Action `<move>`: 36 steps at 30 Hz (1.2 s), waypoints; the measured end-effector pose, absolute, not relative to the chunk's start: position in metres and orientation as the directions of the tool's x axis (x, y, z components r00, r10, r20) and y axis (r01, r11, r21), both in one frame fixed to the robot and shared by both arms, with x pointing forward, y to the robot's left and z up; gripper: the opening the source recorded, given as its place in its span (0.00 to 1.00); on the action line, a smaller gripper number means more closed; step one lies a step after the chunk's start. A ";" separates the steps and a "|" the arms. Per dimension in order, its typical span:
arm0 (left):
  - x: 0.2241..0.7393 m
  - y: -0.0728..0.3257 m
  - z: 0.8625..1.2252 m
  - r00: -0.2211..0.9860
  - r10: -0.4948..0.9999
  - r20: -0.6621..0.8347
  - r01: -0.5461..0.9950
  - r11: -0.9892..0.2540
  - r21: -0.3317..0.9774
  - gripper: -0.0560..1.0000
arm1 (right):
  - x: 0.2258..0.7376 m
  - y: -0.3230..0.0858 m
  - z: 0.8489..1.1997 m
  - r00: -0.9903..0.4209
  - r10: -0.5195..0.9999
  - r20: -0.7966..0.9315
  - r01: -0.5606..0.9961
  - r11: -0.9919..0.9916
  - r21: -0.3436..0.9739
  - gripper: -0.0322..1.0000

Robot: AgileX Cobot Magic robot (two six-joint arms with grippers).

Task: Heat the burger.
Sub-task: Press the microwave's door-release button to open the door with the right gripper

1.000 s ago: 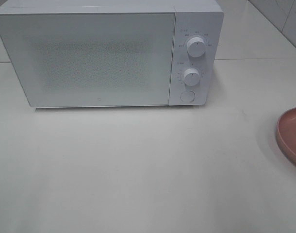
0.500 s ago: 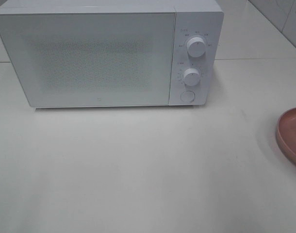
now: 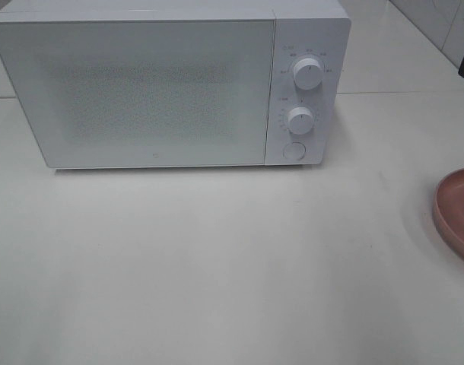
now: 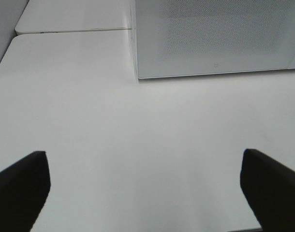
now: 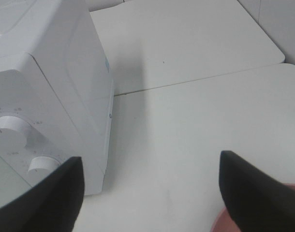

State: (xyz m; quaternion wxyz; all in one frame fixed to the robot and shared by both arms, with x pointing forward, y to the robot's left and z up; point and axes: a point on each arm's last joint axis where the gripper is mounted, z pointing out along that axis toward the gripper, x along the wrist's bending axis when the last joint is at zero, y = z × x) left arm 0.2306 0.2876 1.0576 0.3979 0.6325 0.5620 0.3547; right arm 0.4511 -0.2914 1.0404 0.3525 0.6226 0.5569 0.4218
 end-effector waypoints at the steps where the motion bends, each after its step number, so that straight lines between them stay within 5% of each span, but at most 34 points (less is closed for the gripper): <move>1: 0.231 0.288 1.058 0.117 0.993 0.002 0.429 -0.052 0.902 0.99 | 0.451 -0.291 1.040 0.024 0.991 0.133 0.396 -0.131 0.909 0.75; 15: 0.231 0.288 1.058 0.117 0.993 0.002 0.429 -0.052 0.902 0.99 | 0.468 -0.287 0.999 -0.011 0.994 0.106 0.316 -0.097 0.944 0.75; 36: 0.231 0.288 1.058 0.117 0.993 0.002 0.429 -0.052 0.902 0.99 | 0.457 -0.228 0.953 -0.095 0.995 -0.002 0.281 0.028 0.959 0.75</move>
